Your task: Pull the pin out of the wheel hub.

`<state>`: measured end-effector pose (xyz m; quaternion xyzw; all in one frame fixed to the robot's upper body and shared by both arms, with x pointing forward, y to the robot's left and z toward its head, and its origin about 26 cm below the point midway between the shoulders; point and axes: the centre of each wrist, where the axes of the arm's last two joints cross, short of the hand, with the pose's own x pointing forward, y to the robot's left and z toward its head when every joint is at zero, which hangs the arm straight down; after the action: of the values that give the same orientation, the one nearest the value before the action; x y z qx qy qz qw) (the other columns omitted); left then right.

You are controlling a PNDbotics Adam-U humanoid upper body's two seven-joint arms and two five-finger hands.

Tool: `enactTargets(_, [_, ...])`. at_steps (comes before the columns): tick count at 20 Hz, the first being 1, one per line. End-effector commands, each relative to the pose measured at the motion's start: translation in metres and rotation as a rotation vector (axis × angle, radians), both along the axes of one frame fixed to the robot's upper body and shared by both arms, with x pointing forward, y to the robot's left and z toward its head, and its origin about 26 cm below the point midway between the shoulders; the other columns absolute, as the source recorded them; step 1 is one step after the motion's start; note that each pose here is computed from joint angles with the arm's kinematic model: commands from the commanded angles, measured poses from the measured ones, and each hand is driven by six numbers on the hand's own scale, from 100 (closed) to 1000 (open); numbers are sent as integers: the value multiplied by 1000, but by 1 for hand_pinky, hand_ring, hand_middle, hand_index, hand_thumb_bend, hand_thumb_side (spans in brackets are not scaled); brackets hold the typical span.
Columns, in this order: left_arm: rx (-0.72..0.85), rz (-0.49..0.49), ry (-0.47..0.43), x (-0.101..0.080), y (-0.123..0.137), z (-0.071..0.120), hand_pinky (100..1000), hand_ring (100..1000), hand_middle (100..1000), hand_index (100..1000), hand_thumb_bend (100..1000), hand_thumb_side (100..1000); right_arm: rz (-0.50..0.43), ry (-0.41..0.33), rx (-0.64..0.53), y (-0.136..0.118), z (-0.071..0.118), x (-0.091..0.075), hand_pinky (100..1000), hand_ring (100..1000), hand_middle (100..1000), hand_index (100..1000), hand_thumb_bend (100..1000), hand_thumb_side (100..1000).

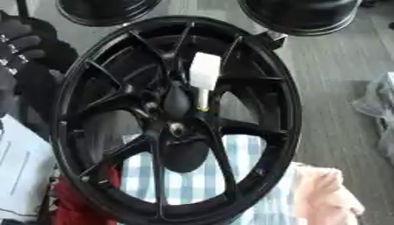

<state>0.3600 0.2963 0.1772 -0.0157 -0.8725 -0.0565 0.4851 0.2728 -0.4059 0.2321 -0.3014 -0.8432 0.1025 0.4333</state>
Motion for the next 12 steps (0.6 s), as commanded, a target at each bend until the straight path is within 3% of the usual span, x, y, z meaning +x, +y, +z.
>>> enactTargets(1, [37,14,-26,-2,8,11,751,771,745,790,226,774,70,16,-223,8,37,-5,779,785,759,897,100,466])
enactTargets(6, [48,16,-22,-3,9,10,751,770,744,789,226,776,174,117,-472,25,67,-7,804,795,766,889,100,401])
enactTargets(12, [57,13,-21,-4,11,11,752,770,744,789,227,780,258,212,-701,43,95,-6,828,806,771,879,100,386])
